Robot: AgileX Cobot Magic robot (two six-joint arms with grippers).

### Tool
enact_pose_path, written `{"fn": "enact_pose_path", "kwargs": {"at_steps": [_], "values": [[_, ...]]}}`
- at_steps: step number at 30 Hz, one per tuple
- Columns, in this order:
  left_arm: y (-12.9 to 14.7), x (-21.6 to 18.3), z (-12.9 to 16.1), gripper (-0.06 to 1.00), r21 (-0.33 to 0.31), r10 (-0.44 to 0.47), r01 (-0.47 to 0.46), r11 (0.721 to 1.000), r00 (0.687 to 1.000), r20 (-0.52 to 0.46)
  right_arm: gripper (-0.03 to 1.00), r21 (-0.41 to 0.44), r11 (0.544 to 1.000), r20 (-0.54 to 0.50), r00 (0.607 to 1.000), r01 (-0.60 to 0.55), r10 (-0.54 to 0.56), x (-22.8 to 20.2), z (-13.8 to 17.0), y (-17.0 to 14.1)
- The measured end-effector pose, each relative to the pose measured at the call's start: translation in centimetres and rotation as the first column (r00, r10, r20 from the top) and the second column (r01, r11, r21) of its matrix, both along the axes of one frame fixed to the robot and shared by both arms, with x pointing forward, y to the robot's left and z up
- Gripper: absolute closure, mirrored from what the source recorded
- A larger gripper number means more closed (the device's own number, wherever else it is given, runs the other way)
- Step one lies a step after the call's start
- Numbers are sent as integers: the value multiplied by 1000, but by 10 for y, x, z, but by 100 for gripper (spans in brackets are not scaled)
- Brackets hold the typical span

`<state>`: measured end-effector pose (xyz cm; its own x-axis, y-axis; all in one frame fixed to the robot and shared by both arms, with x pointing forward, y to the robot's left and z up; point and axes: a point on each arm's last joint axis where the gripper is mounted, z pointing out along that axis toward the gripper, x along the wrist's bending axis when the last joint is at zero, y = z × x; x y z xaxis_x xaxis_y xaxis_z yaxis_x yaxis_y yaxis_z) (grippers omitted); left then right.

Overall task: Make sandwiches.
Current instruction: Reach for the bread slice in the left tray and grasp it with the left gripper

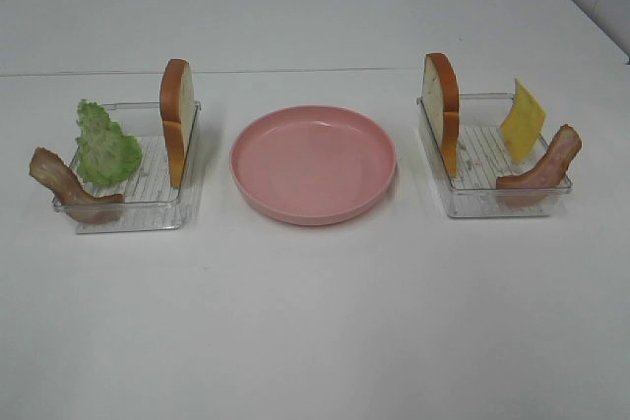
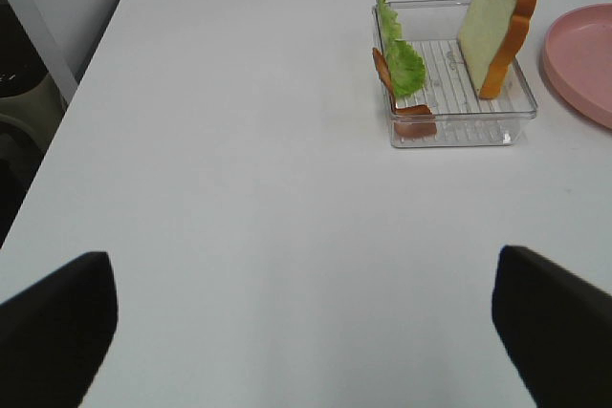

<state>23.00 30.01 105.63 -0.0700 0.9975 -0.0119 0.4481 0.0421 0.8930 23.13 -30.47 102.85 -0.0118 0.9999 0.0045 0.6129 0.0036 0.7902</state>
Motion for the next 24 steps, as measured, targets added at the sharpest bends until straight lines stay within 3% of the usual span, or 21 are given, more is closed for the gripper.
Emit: {"fn": "enact_pose_path", "kwargs": {"at_steps": [19,23,24], "values": [[1,-1,1,-5,3,6,-6,1000,1000,2,17,0,1000,0,1000,0,0,0,0,0],[1,6,31,-5,-10,10,-11,1000,996,-93,17,0,1000,0,1000,0,0,0,0,0],[2,17,52,-5,-14,10,-12,1000,989,-151,17,0,1000,0,1000,0,0,0,0,0]]}}
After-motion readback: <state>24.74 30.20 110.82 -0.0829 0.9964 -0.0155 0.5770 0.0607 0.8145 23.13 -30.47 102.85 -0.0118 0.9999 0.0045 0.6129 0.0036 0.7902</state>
